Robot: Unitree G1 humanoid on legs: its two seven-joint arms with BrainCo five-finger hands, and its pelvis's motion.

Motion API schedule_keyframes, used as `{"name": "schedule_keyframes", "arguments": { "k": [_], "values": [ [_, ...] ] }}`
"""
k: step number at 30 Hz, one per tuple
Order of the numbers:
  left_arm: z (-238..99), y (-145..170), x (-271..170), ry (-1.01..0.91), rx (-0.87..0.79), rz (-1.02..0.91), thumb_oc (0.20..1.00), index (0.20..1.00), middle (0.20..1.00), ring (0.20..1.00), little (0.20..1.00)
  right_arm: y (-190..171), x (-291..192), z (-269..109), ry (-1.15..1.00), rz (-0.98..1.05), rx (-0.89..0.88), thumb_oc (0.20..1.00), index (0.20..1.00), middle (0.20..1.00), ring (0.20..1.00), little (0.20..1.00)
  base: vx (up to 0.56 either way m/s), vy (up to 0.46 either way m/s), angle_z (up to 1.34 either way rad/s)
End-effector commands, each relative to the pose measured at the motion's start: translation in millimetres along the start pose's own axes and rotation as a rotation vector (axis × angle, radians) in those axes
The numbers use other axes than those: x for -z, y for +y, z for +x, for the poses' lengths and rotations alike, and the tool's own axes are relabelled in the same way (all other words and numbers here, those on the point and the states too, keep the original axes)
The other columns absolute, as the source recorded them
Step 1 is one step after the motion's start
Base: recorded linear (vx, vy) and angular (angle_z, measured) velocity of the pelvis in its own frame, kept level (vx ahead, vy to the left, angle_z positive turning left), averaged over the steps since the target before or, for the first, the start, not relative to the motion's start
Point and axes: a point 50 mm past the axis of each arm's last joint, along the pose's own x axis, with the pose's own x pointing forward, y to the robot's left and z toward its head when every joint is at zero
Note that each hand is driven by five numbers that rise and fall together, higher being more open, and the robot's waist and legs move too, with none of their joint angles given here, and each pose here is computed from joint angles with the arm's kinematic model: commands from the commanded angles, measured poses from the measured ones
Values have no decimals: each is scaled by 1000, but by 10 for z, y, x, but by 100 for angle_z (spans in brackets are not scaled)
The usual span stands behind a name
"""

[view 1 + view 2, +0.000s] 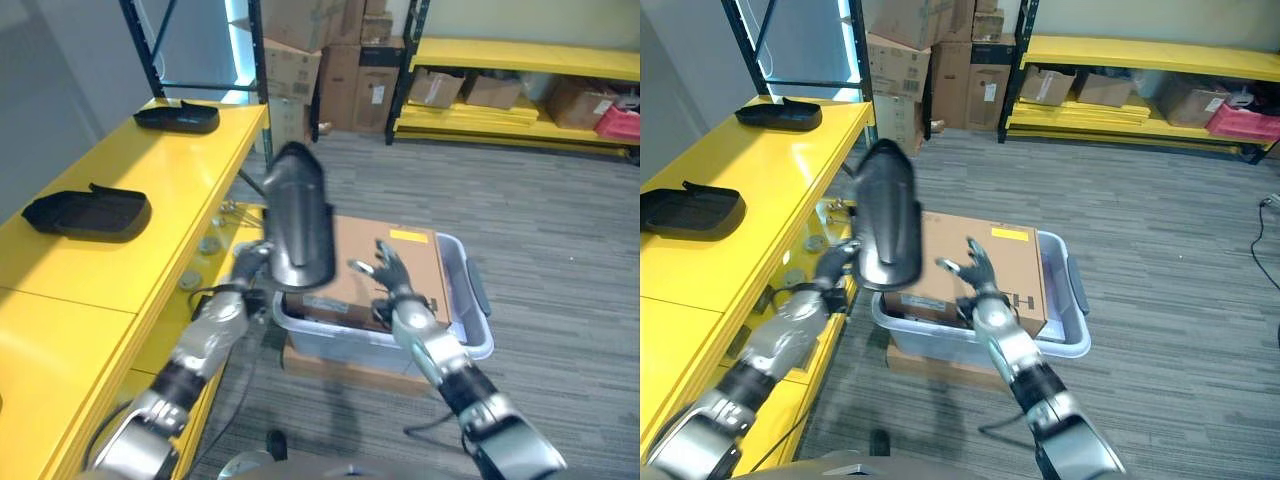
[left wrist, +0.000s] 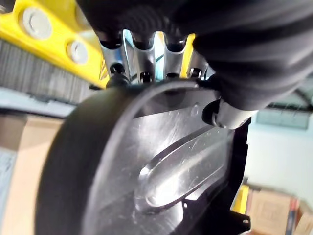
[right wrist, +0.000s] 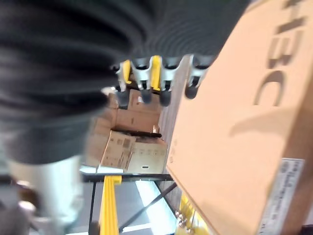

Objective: Move parts from the plastic box to the shelf.

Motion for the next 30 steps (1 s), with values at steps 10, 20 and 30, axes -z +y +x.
{"name": "schedule_keyframes", "arguments": {
  "k": [10,20,30],
  "values": [
    [-356,557,-1163,-600,-86,70,200,200,200,200,200,-43,1280,-510,460,-232,-157,1000,1000,1000,1000,1000,-28,64,6],
    [-599,369,-1562,-852,-7,157,200,200,200,200,200,-278,2209,-1229,846,-262,-98,1000,1000,1000,1000,1000,-28,-59,148],
    [-783,858,-1456,-774,-292,243,200,200,200,200,200,-447,2407,-1480,1131,-224,-138,1000,1000,1000,1000,1000,-78,-100,96]
  ]
}}
